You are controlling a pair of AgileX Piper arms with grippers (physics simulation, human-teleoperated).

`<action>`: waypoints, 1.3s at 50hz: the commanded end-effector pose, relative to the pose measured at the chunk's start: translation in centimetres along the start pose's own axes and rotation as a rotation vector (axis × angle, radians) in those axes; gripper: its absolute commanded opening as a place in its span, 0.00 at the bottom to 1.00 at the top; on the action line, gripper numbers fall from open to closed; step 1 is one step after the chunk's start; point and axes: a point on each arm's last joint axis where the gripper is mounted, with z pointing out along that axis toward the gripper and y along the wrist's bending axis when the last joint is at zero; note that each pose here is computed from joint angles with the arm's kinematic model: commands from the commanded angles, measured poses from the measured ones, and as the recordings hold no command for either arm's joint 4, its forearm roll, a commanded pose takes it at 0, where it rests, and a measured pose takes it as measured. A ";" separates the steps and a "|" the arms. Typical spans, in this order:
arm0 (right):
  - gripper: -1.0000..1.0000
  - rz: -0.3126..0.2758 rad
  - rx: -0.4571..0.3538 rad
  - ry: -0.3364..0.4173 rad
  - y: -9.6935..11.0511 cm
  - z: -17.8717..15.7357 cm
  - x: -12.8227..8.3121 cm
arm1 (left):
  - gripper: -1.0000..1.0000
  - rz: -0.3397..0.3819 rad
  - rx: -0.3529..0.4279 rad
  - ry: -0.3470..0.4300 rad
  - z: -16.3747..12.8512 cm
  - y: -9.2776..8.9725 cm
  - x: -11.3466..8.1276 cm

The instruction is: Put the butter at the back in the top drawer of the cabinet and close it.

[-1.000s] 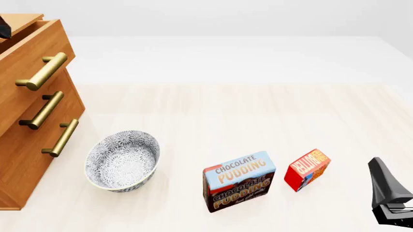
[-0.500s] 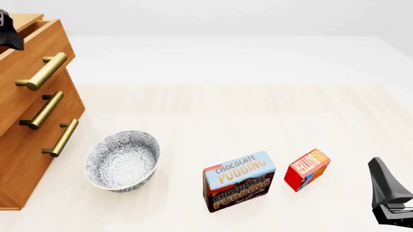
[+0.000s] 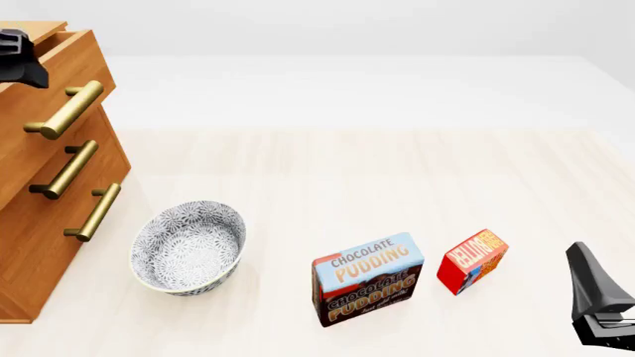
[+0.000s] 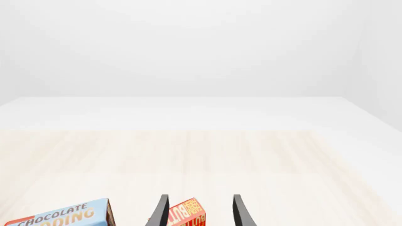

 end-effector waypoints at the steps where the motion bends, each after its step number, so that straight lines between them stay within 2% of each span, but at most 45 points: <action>1: 1.00 0.000 0.000 0.000 0.0 0.0 0.0 | 1.00 0.011 0.006 0.008 0.5 -0.2 0.1; 65: 1.00 0.000 0.000 0.000 0.0 0.0 0.0 | 1.00 0.041 0.019 0.043 2.8 -0.7 1.1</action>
